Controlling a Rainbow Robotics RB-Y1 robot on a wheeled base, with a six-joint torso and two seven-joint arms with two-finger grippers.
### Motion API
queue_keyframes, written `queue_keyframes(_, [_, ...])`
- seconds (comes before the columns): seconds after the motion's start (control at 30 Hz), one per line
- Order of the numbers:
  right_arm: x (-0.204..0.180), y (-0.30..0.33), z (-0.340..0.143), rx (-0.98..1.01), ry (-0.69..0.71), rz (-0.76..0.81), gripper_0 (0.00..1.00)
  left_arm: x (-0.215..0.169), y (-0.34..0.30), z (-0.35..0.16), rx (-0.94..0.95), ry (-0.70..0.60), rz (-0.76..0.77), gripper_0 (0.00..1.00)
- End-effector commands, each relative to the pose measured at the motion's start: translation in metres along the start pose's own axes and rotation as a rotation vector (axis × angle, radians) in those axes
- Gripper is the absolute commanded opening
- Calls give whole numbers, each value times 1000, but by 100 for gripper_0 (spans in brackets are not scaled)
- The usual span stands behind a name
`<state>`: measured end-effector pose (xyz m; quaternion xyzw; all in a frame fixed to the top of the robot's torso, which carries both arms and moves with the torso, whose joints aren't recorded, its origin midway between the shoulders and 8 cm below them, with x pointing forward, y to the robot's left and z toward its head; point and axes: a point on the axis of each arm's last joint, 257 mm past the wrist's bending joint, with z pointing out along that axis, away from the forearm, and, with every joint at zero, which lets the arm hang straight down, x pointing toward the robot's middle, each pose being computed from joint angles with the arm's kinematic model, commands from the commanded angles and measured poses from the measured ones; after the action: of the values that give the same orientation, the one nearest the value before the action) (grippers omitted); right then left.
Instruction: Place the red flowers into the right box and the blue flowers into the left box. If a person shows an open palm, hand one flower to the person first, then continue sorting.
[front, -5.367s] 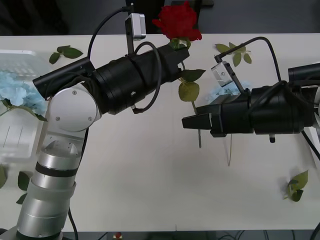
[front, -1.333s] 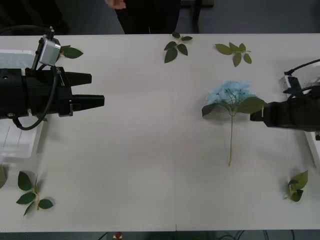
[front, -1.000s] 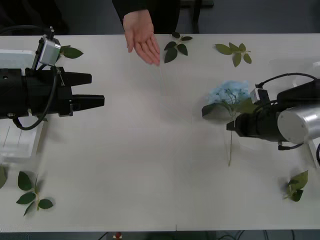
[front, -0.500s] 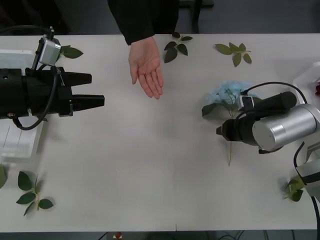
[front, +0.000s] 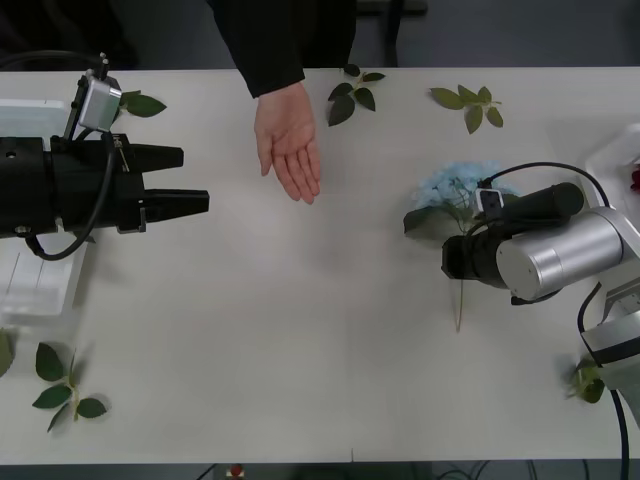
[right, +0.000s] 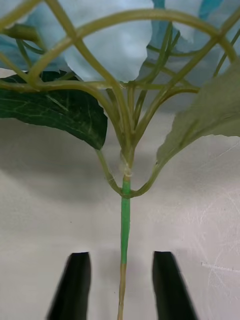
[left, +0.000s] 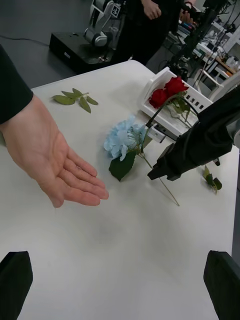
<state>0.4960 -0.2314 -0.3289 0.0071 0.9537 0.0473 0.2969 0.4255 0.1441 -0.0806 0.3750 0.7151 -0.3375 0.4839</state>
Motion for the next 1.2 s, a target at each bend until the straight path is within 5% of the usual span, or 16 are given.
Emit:
queue_keyframes(0.03, [-13, 8, 0, -21, -31, 43, 0, -18, -11, 6, 33, -30, 38, 100])
queue_keyframes(0.3, [-21, 3, -2, -17, -52, 39, 0, -19, -12, 5, 35, -34, 37, 100])
queue_keyframes(0.57, [-71, 4, -47, -44, -199, 1, 0, -19, -12, 5, 35, -34, 36, 100])
queue_keyframes(1.0, [-188, 82, -174, -227, -760, -280, 0, -18, -12, 6, 34, -32, 35, 100])
queue_keyframes(1.2, [-210, 135, -220, -336, -988, -394, 0, -18, -11, 6, 34, -31, 32, 100])
